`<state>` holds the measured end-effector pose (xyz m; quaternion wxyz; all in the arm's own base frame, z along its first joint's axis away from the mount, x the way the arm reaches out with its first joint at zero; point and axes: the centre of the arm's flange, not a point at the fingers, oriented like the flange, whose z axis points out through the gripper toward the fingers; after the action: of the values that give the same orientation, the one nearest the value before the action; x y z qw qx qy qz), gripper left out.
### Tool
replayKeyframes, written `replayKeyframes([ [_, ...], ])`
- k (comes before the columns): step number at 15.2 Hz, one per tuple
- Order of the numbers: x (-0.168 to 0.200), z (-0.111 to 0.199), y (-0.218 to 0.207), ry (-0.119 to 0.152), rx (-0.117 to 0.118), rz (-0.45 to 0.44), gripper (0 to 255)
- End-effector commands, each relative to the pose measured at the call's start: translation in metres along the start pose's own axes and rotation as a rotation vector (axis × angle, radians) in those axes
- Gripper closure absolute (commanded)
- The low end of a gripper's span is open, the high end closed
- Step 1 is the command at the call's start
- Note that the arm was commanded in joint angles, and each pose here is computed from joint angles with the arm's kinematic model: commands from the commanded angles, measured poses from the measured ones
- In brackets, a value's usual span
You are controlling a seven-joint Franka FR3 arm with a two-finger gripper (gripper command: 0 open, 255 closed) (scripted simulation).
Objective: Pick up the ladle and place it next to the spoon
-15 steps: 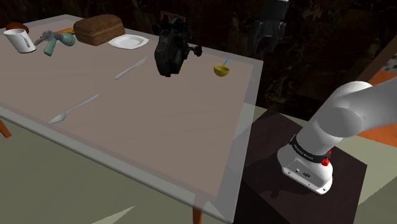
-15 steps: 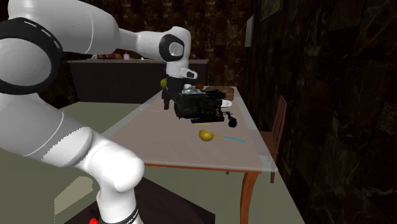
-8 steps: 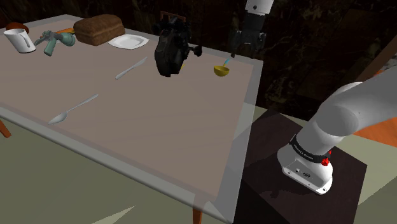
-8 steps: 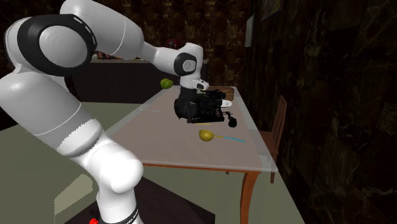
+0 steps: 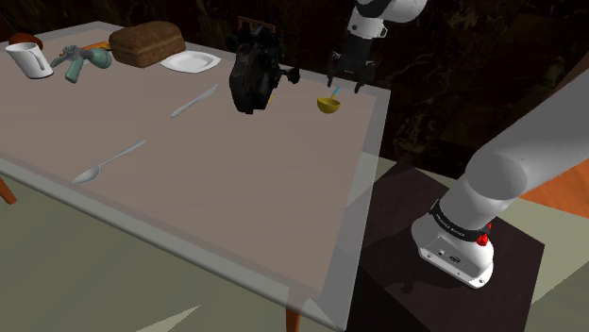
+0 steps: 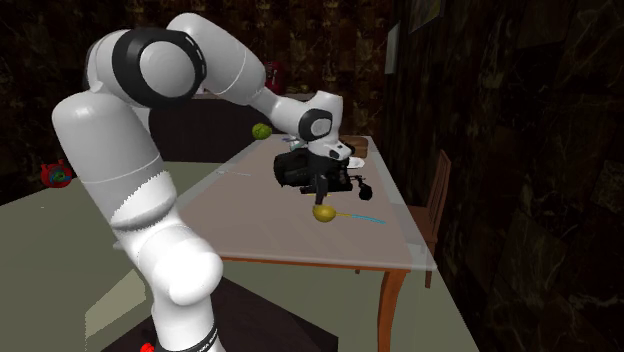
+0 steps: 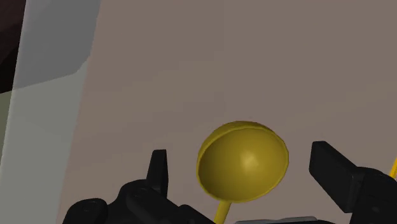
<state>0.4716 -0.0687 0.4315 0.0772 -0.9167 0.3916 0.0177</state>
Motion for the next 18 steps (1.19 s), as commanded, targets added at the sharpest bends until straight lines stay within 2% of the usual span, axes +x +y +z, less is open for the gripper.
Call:
replayKeyframes([
  [1, 0.02, 0.012, 0.0, 0.014, 0.015, 0.075, 0],
  [8, 0.095, 0.051, 0.01, 0.06, 0.063, 0.327, 0],
  [16, 0.098, 0.091, 0.008, 0.06, 0.063, 0.328, 0],
  [18, 0.098, 0.091, 0.008, 0.06, 0.063, 0.328, 0],
])
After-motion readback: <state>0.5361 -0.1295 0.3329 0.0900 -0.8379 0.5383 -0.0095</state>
